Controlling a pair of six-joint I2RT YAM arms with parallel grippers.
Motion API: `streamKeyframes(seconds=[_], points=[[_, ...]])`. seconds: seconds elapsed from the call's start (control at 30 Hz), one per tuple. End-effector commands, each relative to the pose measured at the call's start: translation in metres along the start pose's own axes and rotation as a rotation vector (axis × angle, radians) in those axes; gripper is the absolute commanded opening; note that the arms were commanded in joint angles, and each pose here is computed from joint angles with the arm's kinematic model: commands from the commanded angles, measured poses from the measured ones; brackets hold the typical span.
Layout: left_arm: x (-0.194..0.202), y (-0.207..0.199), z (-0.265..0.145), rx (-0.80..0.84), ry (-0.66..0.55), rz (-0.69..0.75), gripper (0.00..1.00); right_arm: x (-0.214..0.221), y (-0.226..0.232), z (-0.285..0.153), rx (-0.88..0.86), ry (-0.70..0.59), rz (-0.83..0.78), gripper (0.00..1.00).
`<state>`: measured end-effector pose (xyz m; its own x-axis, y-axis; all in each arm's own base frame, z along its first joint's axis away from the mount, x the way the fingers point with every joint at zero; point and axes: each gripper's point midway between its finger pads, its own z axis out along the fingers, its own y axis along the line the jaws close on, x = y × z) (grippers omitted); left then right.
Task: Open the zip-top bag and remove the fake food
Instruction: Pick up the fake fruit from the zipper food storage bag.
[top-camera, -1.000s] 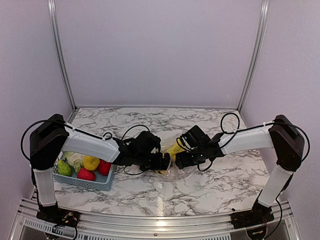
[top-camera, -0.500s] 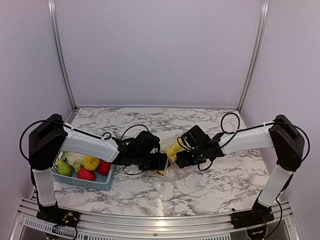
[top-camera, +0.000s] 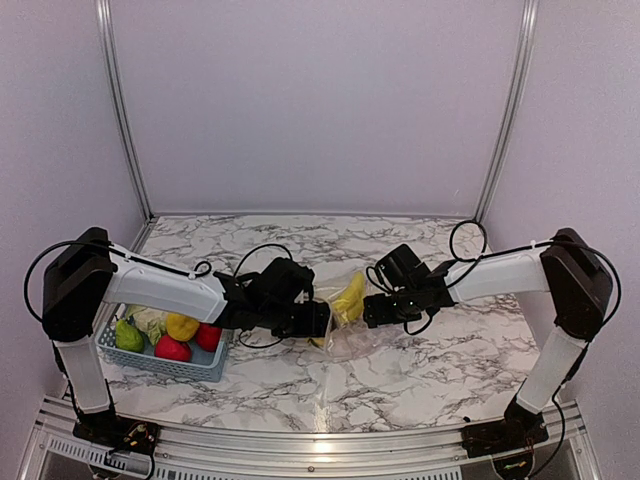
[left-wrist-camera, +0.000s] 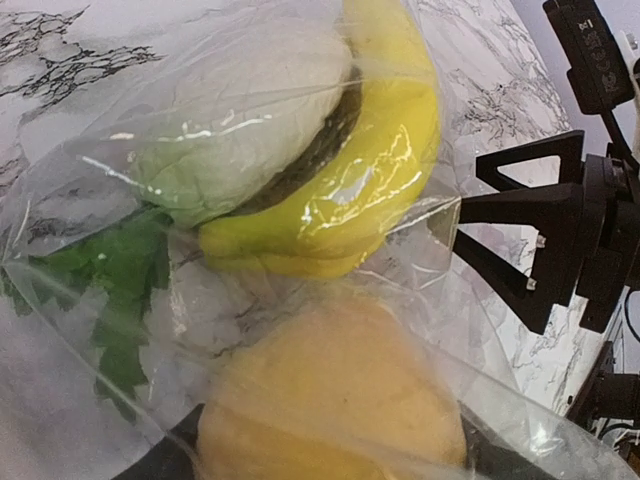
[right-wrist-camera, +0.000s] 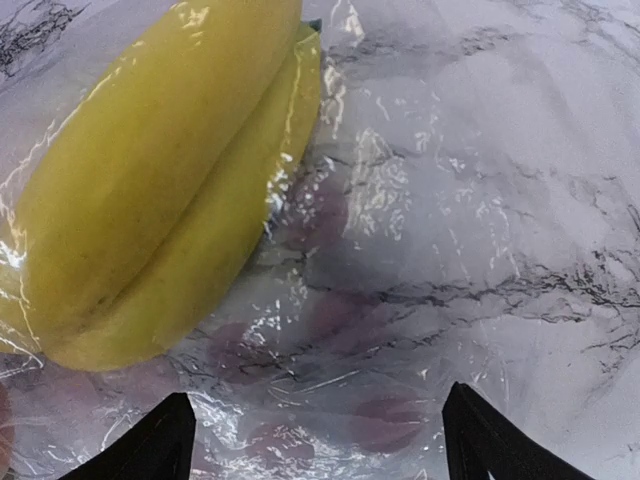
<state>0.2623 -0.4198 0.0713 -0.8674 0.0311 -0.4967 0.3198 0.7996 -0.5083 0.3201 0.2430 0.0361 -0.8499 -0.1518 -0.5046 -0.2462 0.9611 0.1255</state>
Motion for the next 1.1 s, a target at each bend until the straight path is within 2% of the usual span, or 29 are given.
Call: streamKeyframes(seconds=[0.0, 0.47, 0.6, 0.93, 1.07], points=[[0.002, -0.001, -0.011, 0.0, 0.0, 0.021, 0.74, -0.002, -0.008, -0.005, 0.018, -0.007, 0.0, 0.83], [0.011, 0.01, -0.008, -0.042, 0.028, 0.033, 0.94, 0.0, -0.013, -0.004, 0.029, -0.002, -0.002, 0.83], [0.011, 0.012, -0.01, -0.053, 0.025, 0.04, 0.96, 0.0, -0.016, -0.002, 0.035, 0.0, 0.002, 0.83], [0.009, 0.013, -0.012, -0.065, 0.016, 0.039, 0.89, 0.0, -0.018, -0.002, 0.042, -0.002, 0.003, 0.83], [0.007, 0.018, -0.017, -0.086, 0.007, 0.036, 0.78, 0.0, -0.02, -0.002, 0.048, -0.003, 0.0, 0.82]])
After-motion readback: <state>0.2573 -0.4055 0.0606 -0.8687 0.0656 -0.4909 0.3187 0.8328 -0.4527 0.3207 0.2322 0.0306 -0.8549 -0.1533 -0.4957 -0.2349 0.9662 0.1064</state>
